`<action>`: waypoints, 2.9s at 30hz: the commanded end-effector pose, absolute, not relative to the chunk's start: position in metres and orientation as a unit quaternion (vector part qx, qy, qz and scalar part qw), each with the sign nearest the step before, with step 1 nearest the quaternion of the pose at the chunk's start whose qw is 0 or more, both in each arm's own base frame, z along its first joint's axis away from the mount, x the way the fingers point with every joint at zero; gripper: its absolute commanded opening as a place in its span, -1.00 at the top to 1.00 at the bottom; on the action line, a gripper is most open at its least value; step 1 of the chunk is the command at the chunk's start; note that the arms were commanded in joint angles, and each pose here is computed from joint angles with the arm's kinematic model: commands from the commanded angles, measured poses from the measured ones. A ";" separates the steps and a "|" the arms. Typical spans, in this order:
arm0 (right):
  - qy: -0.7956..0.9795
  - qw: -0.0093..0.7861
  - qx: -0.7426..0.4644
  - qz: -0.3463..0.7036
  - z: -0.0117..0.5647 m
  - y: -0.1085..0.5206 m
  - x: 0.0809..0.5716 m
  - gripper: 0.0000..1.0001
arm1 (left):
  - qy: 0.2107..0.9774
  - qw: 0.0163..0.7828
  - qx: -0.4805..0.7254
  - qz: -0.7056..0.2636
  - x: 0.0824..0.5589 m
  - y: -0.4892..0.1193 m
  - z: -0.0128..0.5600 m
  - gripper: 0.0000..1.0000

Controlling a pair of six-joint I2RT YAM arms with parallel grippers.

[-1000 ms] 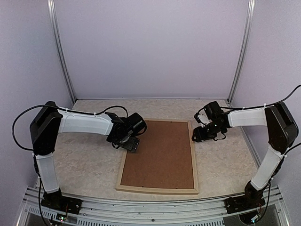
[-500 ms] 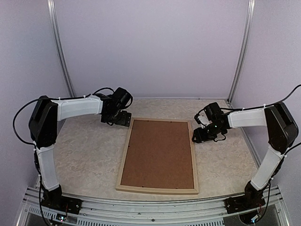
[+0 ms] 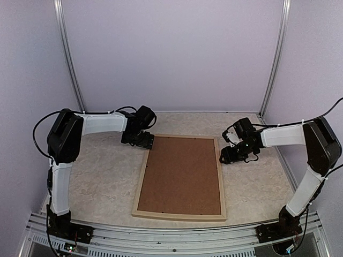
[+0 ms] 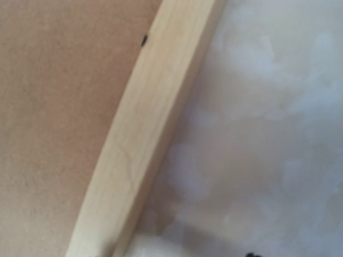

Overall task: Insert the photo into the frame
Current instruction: Press the fastener onto the backboard.

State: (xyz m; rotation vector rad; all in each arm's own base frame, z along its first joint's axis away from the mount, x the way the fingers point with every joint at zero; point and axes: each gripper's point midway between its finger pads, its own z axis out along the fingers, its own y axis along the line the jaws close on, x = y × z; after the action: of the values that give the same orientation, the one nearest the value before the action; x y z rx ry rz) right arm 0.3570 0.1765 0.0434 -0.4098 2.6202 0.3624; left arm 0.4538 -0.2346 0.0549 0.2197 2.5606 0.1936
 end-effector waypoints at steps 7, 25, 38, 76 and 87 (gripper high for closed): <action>0.949 0.241 -0.150 0.137 0.048 0.178 0.354 -0.16 | 0.957 0.268 0.094 0.067 0.457 -0.241 0.039 -0.98; 0.950 0.241 -0.148 0.136 0.046 0.178 0.354 -0.15 | 0.956 0.253 0.132 0.075 0.436 -0.270 0.017 -0.97; 0.950 0.236 -0.147 0.139 0.044 0.179 0.355 -0.15 | 0.938 0.253 0.191 0.142 0.402 -0.308 -0.004 -0.97; 0.970 0.236 -0.057 0.028 0.064 0.166 0.428 -0.10 | 0.943 0.234 0.094 -0.215 0.378 -0.278 0.045 -0.98; 0.972 0.223 -0.065 0.035 0.049 0.178 0.432 -0.08 | 0.945 0.201 0.090 -0.241 0.360 -0.284 0.023 -0.74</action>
State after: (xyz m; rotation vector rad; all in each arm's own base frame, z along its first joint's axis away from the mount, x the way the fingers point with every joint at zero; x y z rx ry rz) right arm 0.4272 0.1691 0.0519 -0.1748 2.6801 0.0880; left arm 0.3695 -0.2806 0.0345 0.2555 2.6113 -0.6233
